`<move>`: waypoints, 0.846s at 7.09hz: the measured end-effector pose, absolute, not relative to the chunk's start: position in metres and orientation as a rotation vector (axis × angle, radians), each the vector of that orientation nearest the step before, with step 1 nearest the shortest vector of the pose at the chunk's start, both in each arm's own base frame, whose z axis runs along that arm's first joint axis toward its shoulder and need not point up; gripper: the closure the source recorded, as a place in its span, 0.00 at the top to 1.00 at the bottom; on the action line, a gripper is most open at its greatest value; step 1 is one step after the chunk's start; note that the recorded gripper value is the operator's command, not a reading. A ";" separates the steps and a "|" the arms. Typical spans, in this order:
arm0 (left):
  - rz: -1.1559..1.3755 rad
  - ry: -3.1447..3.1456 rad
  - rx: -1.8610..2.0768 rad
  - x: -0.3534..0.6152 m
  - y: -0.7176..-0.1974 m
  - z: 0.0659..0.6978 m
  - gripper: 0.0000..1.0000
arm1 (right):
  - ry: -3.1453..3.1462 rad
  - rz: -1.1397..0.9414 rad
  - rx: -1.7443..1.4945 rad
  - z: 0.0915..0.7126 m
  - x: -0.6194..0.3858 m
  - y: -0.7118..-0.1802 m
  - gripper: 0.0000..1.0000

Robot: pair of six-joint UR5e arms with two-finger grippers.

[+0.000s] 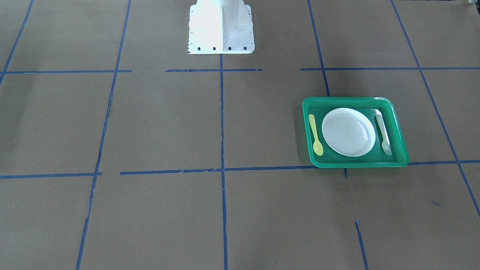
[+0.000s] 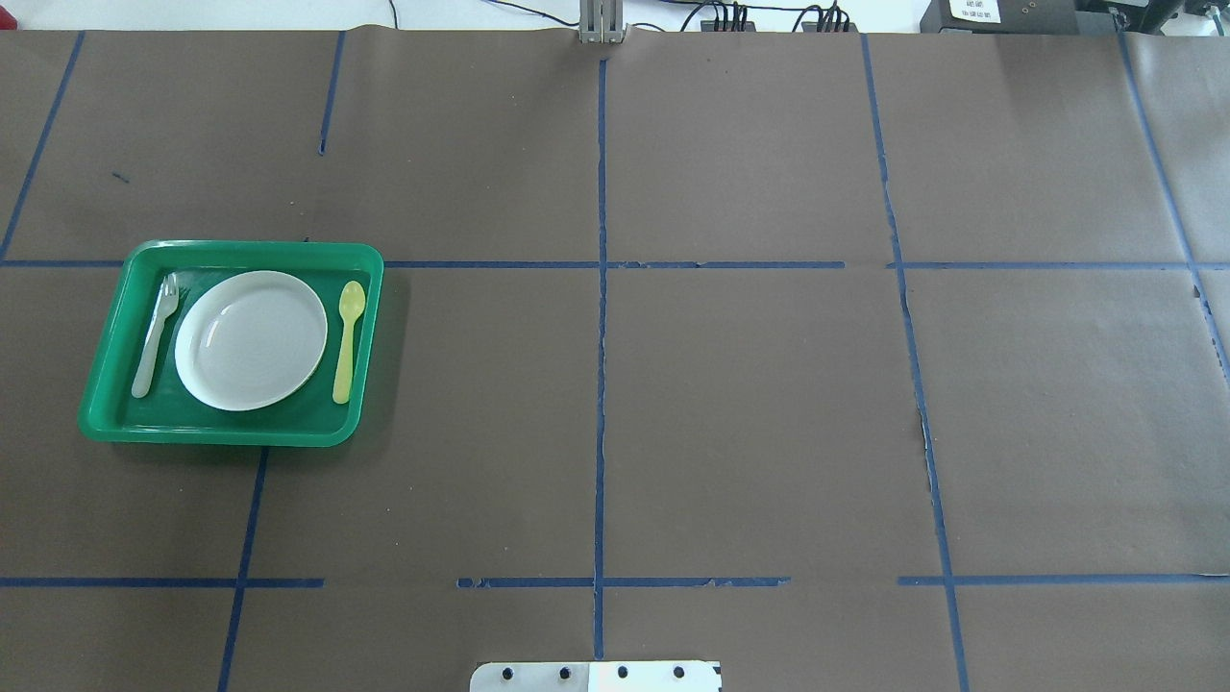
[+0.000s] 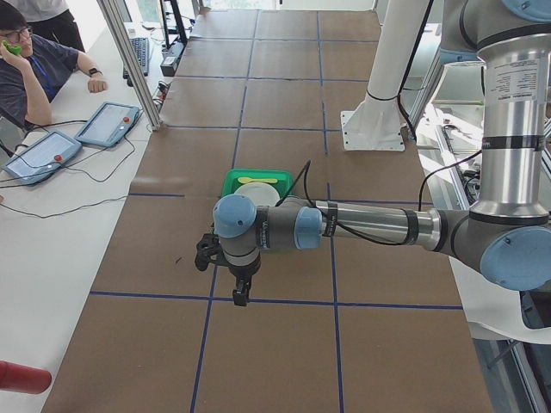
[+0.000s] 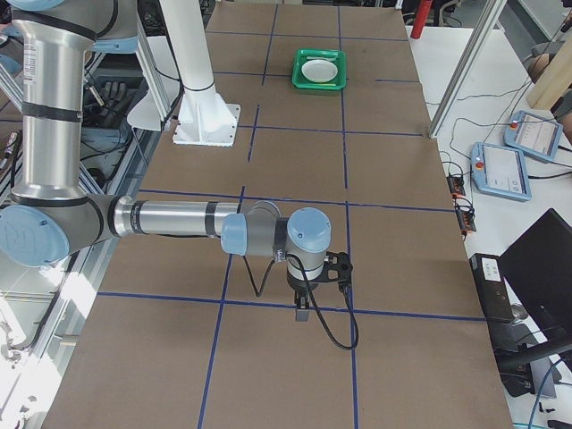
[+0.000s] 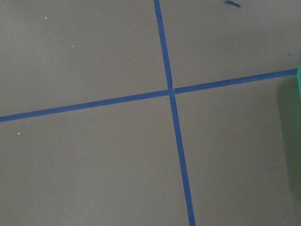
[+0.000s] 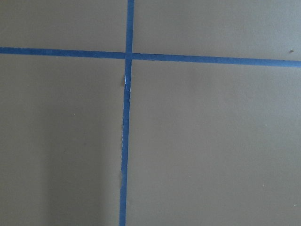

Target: Place fork

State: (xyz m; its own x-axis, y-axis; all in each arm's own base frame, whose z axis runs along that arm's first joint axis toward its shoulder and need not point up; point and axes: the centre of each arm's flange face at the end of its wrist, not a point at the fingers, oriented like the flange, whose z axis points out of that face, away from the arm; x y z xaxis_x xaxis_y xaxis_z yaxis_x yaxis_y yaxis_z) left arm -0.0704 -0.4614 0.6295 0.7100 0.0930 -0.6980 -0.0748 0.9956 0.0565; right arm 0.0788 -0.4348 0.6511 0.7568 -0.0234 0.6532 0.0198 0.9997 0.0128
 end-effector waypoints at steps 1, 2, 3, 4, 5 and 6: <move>0.077 0.786 -0.004 -0.072 -0.458 0.632 1.00 | -0.712 -0.024 0.005 0.651 0.079 -0.435 1.00; 0.069 0.789 -0.018 -0.073 -0.456 0.635 1.00 | -0.712 -0.023 0.005 0.651 0.079 -0.435 1.00; 0.067 0.790 -0.023 -0.073 -0.456 0.636 1.00 | -0.712 -0.023 0.005 0.651 0.079 -0.435 1.00; 0.065 0.790 -0.025 -0.073 -0.456 0.636 1.00 | -0.712 -0.024 0.005 0.651 0.079 -0.435 1.00; 0.065 0.790 -0.024 -0.074 -0.456 0.636 1.00 | -0.712 -0.024 0.005 0.651 0.079 -0.435 1.00; 0.067 0.789 -0.020 -0.074 -0.457 0.634 1.00 | -0.712 -0.024 0.005 0.651 0.079 -0.435 1.00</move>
State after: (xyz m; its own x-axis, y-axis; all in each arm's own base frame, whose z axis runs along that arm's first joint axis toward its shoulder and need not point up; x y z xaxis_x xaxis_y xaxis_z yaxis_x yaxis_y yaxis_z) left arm -0.0736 -0.4571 0.6343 0.7027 0.0526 -0.7096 -0.0679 0.9977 0.0067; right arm 0.0788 -0.4348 0.6511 0.7568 -0.0237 0.6532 0.0201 0.9997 0.0130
